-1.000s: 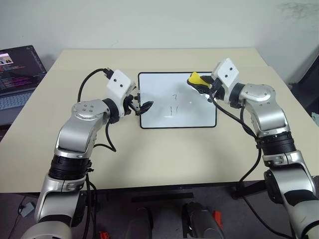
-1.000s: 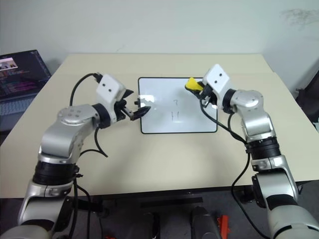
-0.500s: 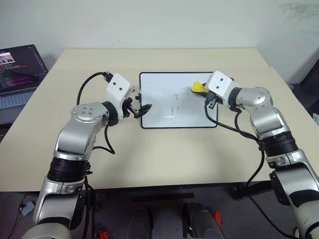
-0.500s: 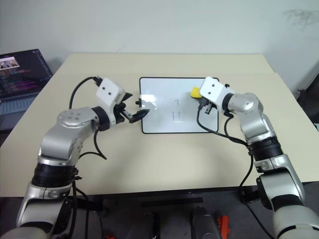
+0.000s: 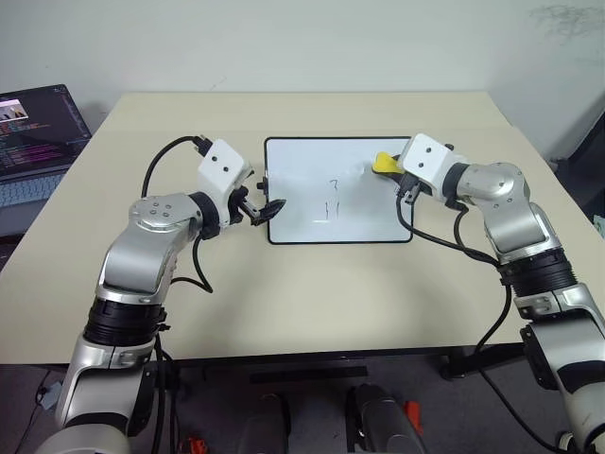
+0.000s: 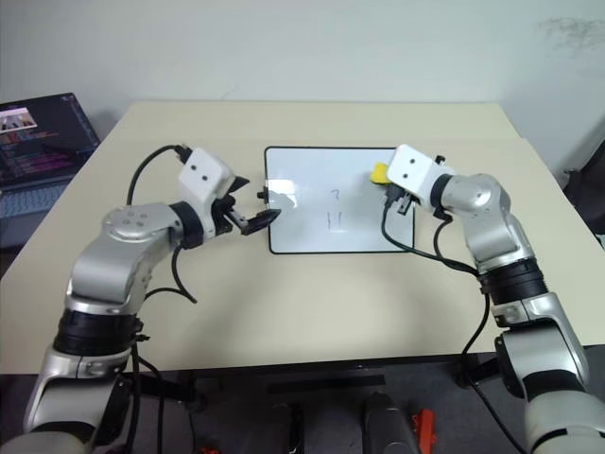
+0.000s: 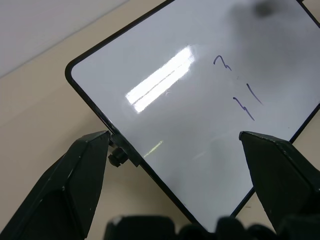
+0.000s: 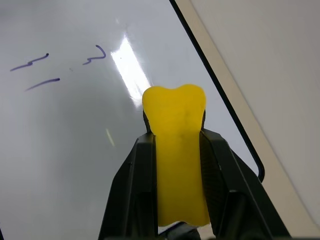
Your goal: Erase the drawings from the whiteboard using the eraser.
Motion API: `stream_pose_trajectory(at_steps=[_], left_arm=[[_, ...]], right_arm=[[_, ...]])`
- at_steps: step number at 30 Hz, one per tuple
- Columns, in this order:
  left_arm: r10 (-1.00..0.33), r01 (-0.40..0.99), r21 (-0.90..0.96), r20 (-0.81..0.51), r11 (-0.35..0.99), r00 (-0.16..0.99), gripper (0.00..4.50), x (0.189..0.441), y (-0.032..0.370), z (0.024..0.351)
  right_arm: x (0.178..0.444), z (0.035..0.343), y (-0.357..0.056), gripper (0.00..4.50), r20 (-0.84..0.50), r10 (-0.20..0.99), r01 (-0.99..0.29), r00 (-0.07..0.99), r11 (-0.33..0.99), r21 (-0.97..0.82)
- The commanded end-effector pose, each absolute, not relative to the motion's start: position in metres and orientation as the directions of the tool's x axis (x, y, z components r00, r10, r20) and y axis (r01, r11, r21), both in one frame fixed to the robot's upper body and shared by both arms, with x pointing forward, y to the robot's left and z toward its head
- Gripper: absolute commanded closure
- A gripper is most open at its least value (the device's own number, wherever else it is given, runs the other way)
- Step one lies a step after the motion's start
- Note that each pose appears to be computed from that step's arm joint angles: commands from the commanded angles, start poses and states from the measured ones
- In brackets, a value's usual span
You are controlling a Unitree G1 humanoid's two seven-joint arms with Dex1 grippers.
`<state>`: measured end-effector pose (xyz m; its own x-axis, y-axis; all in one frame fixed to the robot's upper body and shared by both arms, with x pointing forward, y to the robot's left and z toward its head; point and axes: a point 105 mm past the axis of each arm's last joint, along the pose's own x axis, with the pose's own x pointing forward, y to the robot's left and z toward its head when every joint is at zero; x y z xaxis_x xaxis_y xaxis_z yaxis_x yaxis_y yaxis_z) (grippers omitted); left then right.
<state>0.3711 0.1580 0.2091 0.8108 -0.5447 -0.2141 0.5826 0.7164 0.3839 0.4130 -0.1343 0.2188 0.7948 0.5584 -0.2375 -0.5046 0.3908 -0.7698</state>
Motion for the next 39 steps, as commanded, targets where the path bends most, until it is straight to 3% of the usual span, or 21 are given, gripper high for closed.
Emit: stream_pose_trajectory(at_steps=[1,12,26,34,39], left_arm=[[-0.561,0.587,0.432,-0.202,0.685,0.803,0.0,0.365,0.162,0.221],[-0.563,0.628,0.421,-0.284,0.654,0.776,0.0,0.354,0.172,0.198],[-0.574,0.625,0.41,-0.256,0.664,0.778,0.0,0.358,0.165,0.2],[-0.581,0.632,0.406,-0.257,0.66,0.772,0.0,0.359,0.163,0.199],[-0.583,0.634,0.407,-0.259,0.657,0.77,0.0,0.36,0.162,0.198]], right_arm=[[0.403,0.225,-0.136,3.67,-0.223,0.585,-0.494,0.78,0.356,-0.793],[0.388,0.209,-0.135,3.67,-0.255,0.599,-0.53,0.759,0.341,-0.777],[0.391,0.202,-0.144,3.67,-0.287,0.565,-0.526,0.773,0.319,-0.788],[0.391,0.204,-0.147,3.67,-0.278,0.557,-0.516,0.782,0.33,-0.79],[0.395,0.222,-0.141,3.67,-0.19,0.571,-0.469,0.799,0.393,-0.791]])
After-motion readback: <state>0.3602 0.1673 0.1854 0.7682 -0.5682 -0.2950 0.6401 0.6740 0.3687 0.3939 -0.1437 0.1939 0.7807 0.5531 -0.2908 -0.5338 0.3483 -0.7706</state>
